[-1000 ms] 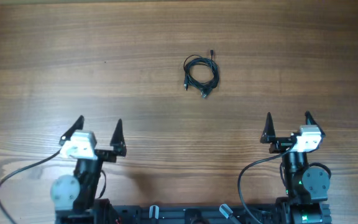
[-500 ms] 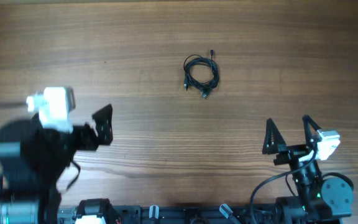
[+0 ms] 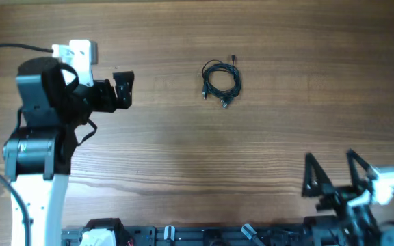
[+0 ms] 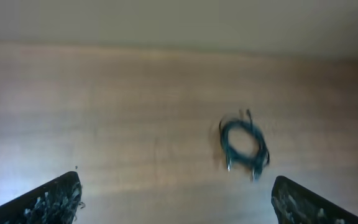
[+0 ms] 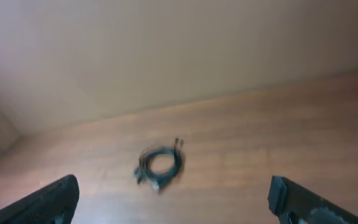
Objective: Untangle cables
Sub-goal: 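Raise both arms and move the left gripper toward the black cable coil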
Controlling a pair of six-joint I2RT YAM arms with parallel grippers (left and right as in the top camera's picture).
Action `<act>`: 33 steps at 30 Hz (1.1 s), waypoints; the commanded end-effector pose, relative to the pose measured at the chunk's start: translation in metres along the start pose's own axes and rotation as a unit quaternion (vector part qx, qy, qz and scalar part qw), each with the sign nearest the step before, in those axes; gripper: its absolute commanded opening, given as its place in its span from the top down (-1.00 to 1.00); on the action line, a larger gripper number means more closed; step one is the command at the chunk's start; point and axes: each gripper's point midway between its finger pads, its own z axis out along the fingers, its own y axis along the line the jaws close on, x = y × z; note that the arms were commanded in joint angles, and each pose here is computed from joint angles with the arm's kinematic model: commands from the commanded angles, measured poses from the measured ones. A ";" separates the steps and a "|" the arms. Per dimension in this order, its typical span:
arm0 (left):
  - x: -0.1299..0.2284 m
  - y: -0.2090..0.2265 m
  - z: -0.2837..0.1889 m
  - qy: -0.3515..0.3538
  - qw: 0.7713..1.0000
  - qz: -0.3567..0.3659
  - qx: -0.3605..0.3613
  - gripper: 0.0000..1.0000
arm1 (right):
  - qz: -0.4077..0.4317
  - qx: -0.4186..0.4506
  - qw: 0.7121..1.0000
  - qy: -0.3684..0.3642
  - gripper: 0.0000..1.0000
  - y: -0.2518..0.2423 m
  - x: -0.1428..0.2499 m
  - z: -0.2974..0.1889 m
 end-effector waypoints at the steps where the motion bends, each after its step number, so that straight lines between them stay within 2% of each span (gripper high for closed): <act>1: -0.019 -0.002 -0.011 -0.042 0.996 0.043 -0.061 -1.00 | -0.022 0.033 0.999 0.006 -0.99 0.005 -0.046 -0.025; 5: -0.014 -0.024 -0.008 -0.039 0.992 0.083 -0.088 -1.00 | -0.041 0.054 0.995 0.077 -0.99 0.016 -0.090 -0.023; 9: -0.011 -0.039 -0.007 -0.037 0.993 0.092 -0.071 -1.00 | -0.064 0.061 0.983 0.160 -0.99 0.019 -0.110 0.014; 14: -0.005 -0.037 -0.007 -0.023 0.993 0.093 -0.073 -1.00 | -0.088 0.051 0.951 0.293 -1.00 0.011 -0.087 0.101; 18: -0.005 -0.038 -0.007 -0.025 0.993 0.093 -0.070 -1.00 | -0.076 0.051 0.921 0.379 -0.99 -0.003 -0.047 0.158; 20: -0.008 -0.038 -0.005 -0.031 0.994 0.079 -0.071 -1.00 | -0.071 0.055 0.916 0.391 -1.00 -0.007 -0.039 0.173; 23: -0.015 -0.036 0.011 -0.036 0.996 0.047 -0.072 -1.00 | -0.068 0.054 0.926 0.366 -1.00 -0.007 -0.047 0.186; 27: -0.009 -0.034 0.057 -0.011 0.996 0.039 -0.077 -1.00 | -0.105 0.072 0.928 0.351 -1.00 -0.015 -0.056 0.185; 30: -0.011 -0.036 0.092 -0.014 0.997 0.023 -0.073 -1.00 | -0.099 0.036 0.935 0.340 -0.99 -0.003 -0.059 0.191; 31: -0.010 -0.040 0.101 -0.011 0.998 0.023 -0.060 -0.95 | -0.103 0.037 0.935 0.336 -0.58 -0.003 -0.060 0.193; 32: -0.007 -0.045 0.110 -0.004 0.999 0.024 -0.044 -0.77 | -0.106 0.046 0.936 0.332 0.20 -0.006 -0.062 0.194; 33: -0.006 -0.048 0.116 -0.002 0.999 0.023 -0.035 -0.01 | -0.108 0.057 0.936 0.329 0.49 -0.010 -0.064 0.194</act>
